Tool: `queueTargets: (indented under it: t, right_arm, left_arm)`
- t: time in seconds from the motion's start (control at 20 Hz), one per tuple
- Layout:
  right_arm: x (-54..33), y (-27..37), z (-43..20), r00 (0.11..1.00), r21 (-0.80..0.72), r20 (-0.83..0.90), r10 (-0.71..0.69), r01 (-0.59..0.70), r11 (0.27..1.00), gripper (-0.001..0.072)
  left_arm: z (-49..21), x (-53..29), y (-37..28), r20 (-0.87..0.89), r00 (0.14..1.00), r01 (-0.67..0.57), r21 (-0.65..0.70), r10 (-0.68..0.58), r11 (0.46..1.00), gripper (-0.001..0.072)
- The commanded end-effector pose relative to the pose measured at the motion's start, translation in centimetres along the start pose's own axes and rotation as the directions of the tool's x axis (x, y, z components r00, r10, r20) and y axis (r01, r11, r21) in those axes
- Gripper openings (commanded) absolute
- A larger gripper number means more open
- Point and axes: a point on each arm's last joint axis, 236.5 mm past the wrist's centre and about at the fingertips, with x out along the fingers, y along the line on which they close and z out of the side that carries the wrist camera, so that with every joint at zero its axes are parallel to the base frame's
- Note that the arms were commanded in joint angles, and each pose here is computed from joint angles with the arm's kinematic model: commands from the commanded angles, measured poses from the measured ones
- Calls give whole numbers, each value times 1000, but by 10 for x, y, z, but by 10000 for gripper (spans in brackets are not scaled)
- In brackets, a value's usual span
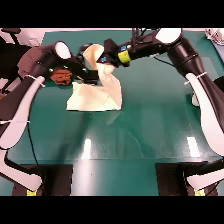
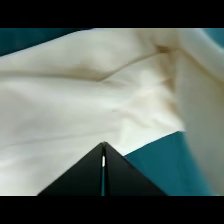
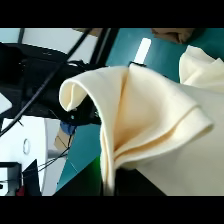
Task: Fold the shirts.
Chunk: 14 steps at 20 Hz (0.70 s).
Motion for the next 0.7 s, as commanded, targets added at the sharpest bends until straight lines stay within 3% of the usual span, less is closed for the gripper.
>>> queueTargets:
  t: [0.0, 0.1, 0.2, 0.3, 0.35, 0.4, 0.5, 0.6, 0.65]
  right_arm:
    - [35, 17, 5, 996, 11, 74, 45, -46, 999, 31]
    - [69, 18, -11, 997, 37, 56, 53, -55, 998, 31]
    - [110, 9, -27, 998, 54, 49, 49, -52, 997, 33]
    - [154, -11, -29, 993, 84, 111, 39, -48, 995, 40]
    - [176, -22, -30, 988, 139, 147, 49, -70, 988, 116]
    - [196, -31, -35, 984, 226, 164, 67, -103, 969, 242]
    - [225, -50, -49, 983, 393, 160, 90, -147, 908, 284]
    - [229, -55, -55, 986, 394, 121, 114, -153, 906, 286]
    - [222, -47, -56, 987, 309, 69, 142, -156, 938, 352]
  left_arm:
    - [-33, -78, 129, -118, 889, -457, -176, 442, 872, 27]
    - [-48, -130, 179, -142, 792, -610, -245, 594, 754, 27]
    - [-58, -168, 195, -126, 770, -630, -310, 626, 712, 28]
    - [-65, -189, 192, -106, 778, -614, -344, 620, 711, 28]
    - [-68, -198, 187, -95, 781, -608, -347, 618, 714, 27]
    - [-70, -204, 182, -79, 787, -596, -354, 612, 721, 28]
    - [-70, -214, 173, -42, 801, -569, -363, 597, 738, 28]
    - [-72, -223, 170, -23, 800, -564, -367, 599, 739, 28]
    - [-73, -226, 169, -16, 800, -564, -363, 600, 742, 28]
